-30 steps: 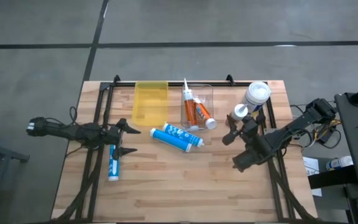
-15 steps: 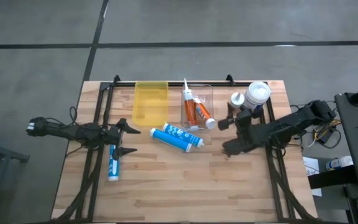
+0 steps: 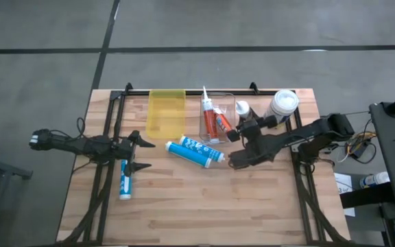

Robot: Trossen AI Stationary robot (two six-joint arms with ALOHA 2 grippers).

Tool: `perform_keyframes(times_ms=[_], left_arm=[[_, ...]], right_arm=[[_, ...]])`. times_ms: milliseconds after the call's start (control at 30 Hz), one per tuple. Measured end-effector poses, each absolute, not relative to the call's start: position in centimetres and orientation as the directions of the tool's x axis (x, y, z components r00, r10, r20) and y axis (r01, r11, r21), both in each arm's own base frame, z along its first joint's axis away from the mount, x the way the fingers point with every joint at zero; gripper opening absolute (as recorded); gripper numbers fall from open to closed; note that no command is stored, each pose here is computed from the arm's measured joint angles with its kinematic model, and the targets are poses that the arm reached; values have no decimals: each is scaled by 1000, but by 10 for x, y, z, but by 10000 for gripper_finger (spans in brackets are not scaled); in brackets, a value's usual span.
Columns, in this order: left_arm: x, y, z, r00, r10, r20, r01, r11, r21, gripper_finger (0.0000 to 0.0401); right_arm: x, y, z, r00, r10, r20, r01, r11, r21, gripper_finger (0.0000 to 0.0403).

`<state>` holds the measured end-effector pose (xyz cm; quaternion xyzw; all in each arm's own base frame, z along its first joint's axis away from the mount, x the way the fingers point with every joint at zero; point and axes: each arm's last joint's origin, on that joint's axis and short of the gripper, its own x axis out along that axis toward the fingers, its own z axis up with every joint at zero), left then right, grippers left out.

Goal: Pick & place silicon tubes, Sealant and Lysol wipes
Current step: Put the orange sealant into the transparent bin

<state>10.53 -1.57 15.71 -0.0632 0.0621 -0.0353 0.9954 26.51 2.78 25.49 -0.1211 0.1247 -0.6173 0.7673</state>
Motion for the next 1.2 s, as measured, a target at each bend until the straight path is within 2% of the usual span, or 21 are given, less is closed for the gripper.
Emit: perform_keyframes(times_ms=[400, 500, 633, 867, 1067, 1200], left_arm=[[105, -16, 157, 990, -78, -119, 62, 990, -130, 398], [105, -16, 157, 990, -78, -119, 62, 990, -130, 398], [105, -16, 157, 990, -78, -119, 62, 990, -130, 398], [105, -16, 157, 990, -78, -119, 62, 990, -130, 398], [105, -16, 157, 990, -78, -119, 62, 990, -130, 398], [105, -16, 157, 990, -78, -119, 62, 990, -130, 398]], right_arm=[[255, 34, 261, 236, -970, -59, 932, 243, -268, 174], [255, 32, 261, 231, -972, -47, 950, 236, -206, 174], [256, 20, 262, 188, -982, -4, 978, 188, -86, 174], [273, -18, 249, 41, -999, -1, 999, 41, 26, 174], [293, -46, 245, -57, -998, 0, 997, -57, -46, 174], [304, -52, 248, -76, -997, 0, 992, -76, -102, 174]])
